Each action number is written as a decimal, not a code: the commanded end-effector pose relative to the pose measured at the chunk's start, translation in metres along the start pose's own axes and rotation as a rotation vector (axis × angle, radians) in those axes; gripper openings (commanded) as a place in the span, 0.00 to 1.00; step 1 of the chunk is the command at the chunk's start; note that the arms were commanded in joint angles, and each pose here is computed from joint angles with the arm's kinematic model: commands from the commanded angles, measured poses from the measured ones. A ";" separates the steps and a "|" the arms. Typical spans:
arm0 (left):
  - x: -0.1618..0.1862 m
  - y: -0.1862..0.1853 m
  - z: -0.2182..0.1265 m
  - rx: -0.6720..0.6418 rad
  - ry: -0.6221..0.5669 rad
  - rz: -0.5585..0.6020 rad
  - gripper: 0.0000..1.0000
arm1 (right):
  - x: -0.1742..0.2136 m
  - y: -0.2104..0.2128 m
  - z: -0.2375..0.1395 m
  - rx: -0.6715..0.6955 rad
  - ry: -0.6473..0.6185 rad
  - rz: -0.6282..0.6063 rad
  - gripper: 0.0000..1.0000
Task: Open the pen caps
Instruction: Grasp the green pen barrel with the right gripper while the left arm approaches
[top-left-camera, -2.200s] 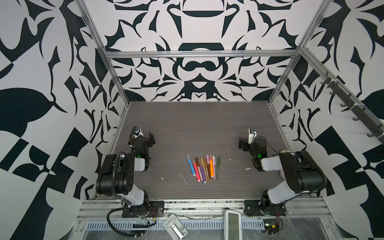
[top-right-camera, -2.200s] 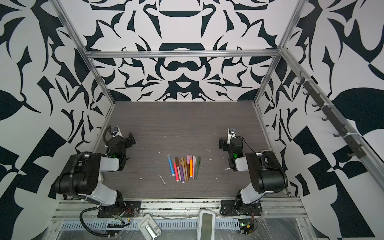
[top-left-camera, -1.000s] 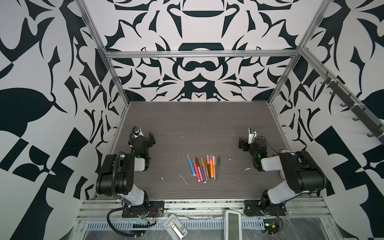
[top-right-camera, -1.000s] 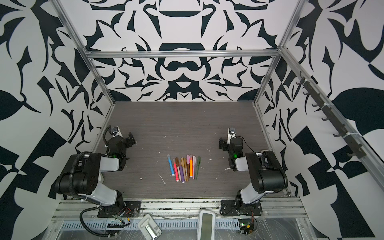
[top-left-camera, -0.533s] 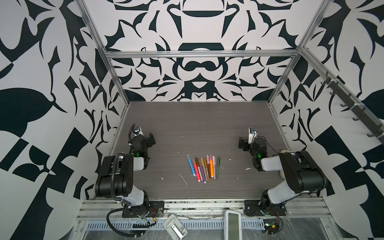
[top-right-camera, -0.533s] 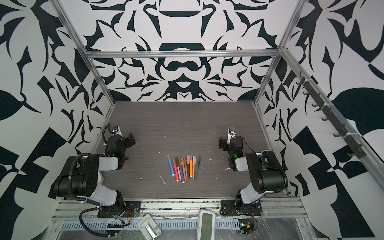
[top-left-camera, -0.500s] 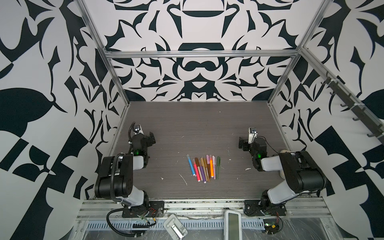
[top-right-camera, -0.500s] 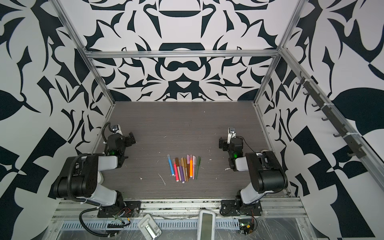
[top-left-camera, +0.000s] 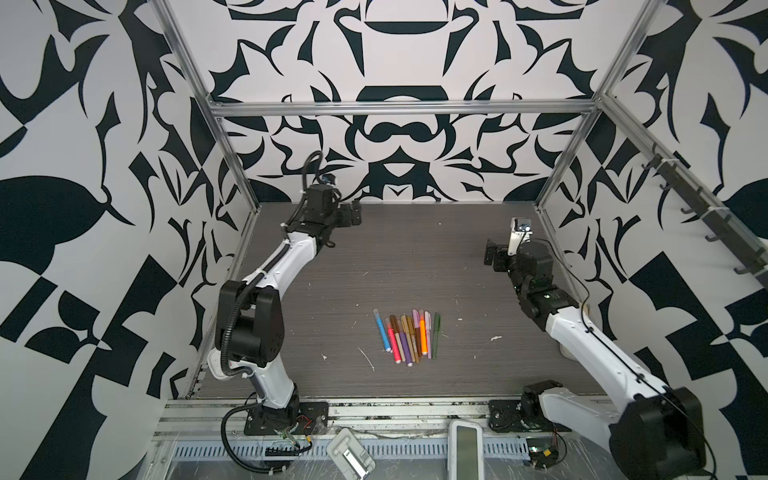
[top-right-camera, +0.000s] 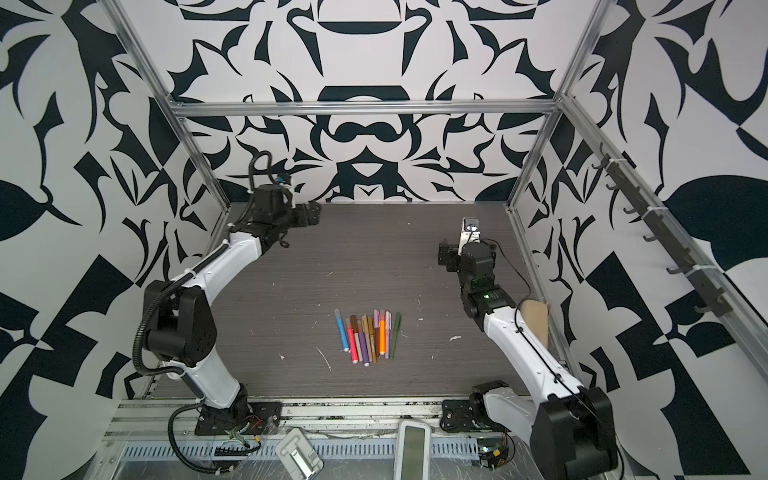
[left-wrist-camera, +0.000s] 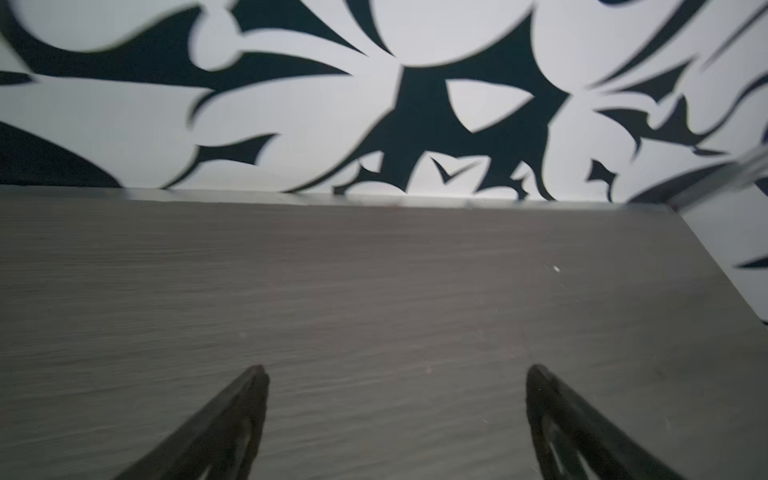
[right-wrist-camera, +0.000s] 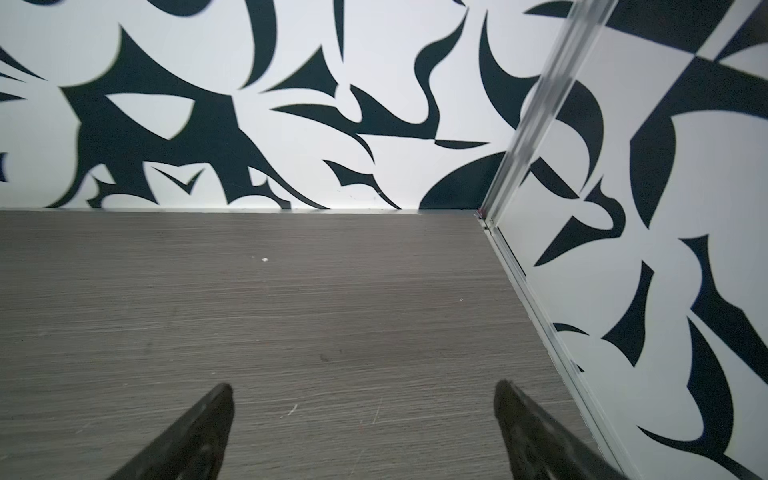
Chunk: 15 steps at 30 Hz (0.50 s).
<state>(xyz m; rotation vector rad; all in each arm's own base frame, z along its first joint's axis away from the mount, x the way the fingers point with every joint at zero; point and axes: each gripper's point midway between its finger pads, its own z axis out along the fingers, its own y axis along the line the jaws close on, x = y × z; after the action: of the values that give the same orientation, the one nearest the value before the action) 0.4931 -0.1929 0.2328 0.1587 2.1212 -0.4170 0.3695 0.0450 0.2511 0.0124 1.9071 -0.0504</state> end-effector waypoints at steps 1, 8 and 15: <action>0.034 -0.068 -0.021 0.037 0.134 0.139 0.99 | 0.065 0.023 -0.013 -0.077 0.311 0.005 1.00; 0.074 -0.048 -0.088 -0.455 0.123 0.188 0.99 | 0.102 0.097 -0.035 -0.179 0.568 -0.204 1.00; 0.137 0.003 -0.142 -0.545 0.180 -0.108 0.99 | 0.151 0.140 -0.075 -0.287 0.751 -0.111 1.00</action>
<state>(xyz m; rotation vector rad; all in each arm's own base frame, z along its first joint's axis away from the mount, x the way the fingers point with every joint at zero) 0.3330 -0.1815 0.2019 -0.0381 2.3219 0.0616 0.2745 0.1925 0.1369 -0.4664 2.5185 0.1109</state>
